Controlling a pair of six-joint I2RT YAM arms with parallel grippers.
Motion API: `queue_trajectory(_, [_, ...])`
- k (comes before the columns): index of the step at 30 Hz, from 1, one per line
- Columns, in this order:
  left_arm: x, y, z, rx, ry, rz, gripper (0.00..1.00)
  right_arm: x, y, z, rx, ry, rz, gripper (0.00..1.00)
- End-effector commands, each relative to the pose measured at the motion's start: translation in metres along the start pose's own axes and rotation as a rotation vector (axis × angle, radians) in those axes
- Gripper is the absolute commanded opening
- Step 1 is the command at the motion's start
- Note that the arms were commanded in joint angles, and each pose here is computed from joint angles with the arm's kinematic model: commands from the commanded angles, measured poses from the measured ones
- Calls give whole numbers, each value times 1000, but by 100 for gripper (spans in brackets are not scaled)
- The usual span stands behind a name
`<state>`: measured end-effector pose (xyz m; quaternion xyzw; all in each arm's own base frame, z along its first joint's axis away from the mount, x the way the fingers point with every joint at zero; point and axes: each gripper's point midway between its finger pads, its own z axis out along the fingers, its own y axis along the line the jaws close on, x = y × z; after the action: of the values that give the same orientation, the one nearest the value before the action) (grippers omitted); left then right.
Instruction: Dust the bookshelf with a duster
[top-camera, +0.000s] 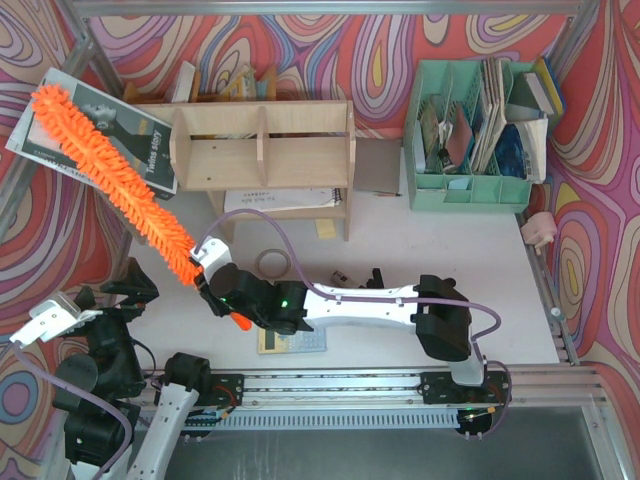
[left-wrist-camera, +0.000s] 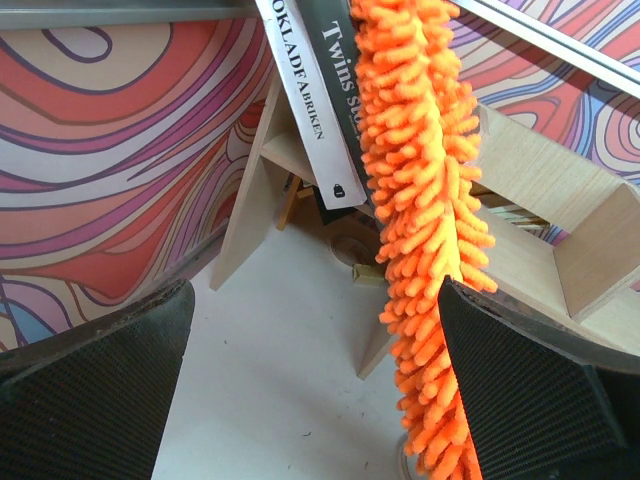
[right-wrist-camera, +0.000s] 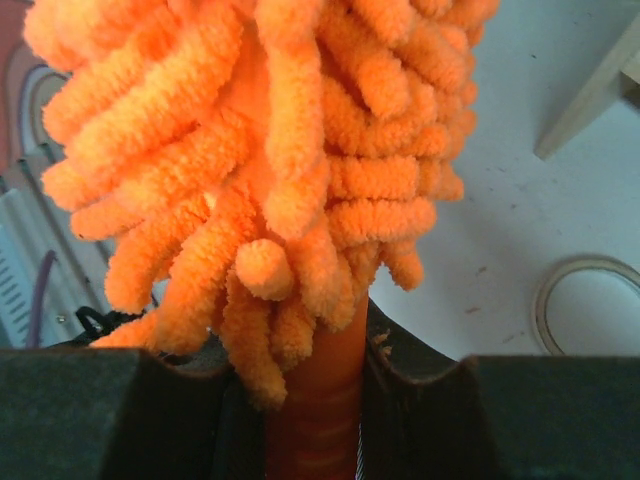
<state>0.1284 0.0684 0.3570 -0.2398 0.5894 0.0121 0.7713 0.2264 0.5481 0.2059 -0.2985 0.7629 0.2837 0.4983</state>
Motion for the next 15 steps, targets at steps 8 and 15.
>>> queue_trajectory(8, [-1, 3, 0, -19, 0, 23, 98, -16, -26, -14, 107, -70, 67, 0])
queue_trajectory(15, [-1, 3, 1, -20, 0, 24, 98, -38, 0, -18, 12, -113, 45, 0])
